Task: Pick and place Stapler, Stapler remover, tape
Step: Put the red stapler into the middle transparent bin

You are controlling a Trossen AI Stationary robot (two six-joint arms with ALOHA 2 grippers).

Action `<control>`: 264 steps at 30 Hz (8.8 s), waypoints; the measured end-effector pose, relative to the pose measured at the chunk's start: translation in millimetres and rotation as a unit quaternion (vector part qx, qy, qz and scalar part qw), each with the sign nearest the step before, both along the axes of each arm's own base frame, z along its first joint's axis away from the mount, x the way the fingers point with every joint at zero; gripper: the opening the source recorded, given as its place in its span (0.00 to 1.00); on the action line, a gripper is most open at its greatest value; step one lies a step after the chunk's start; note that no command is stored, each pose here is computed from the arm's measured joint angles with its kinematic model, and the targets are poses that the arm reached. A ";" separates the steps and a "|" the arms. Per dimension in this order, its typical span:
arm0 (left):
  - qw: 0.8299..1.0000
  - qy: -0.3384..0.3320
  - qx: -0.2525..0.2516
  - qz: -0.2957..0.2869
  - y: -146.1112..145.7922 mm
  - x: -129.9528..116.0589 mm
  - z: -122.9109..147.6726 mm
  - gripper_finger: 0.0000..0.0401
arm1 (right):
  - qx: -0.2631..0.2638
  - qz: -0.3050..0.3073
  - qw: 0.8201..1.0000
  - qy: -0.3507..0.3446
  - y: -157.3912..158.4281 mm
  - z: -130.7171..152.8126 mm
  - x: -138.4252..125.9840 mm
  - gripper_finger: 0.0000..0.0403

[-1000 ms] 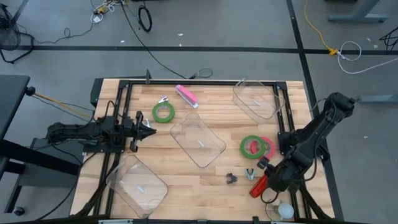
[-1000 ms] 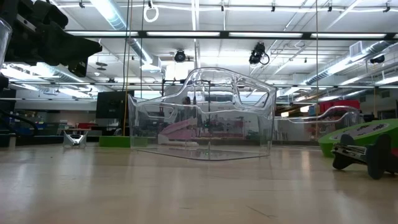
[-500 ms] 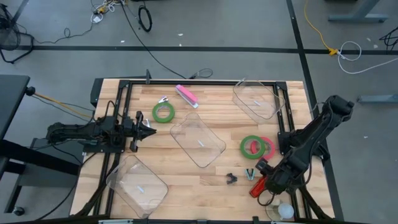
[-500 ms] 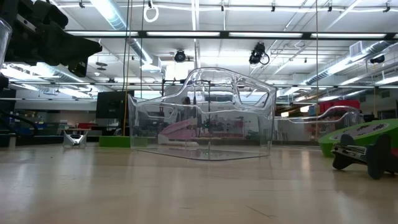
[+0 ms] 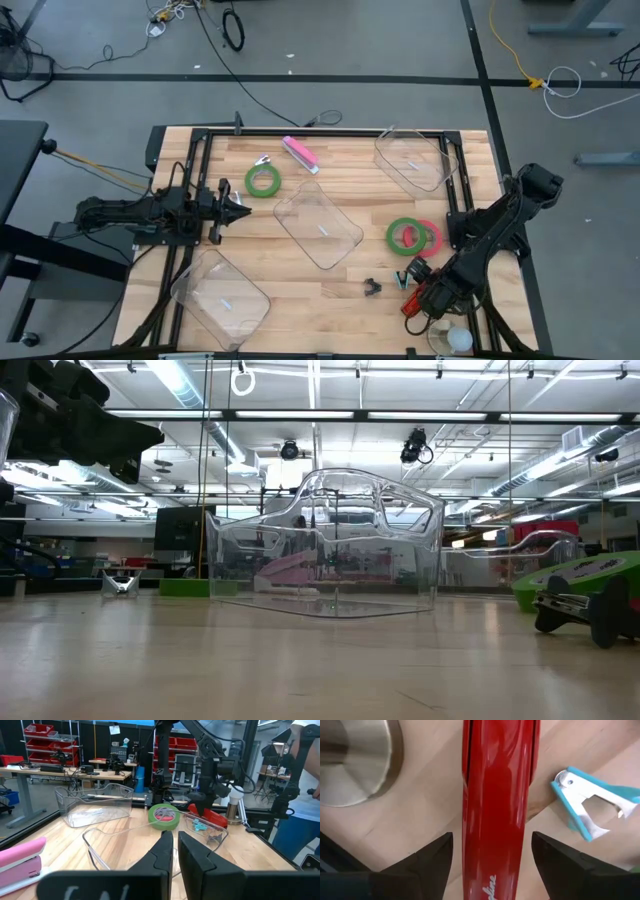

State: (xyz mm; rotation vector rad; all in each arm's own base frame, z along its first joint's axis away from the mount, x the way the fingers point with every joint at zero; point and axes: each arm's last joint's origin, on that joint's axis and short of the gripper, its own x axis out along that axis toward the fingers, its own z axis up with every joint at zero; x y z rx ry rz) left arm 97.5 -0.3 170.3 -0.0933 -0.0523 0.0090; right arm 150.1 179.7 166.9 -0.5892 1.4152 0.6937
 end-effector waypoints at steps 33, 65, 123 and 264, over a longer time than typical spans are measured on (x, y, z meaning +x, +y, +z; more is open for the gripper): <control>1.000 0.000 0.000 0.000 0.0 0.0 0.0 0.07 | -0.022 -0.001 1.000 0.019 3.4 -14.2 2.9 0.39; 1.000 0.000 0.000 0.000 0.0 0.0 0.0 0.07 | -0.014 0.003 1.000 0.017 0.6 -4.7 0.3 0.35; 1.000 0.000 0.000 0.000 0.0 0.0 0.1 0.07 | 0.098 -0.033 0.978 -0.180 -18.4 201.2 72.4 0.35; 1.000 0.000 0.000 0.000 0.0 0.0 0.1 0.07 | 0.084 -0.641 0.756 -0.101 -195.4 45.9 259.1 0.35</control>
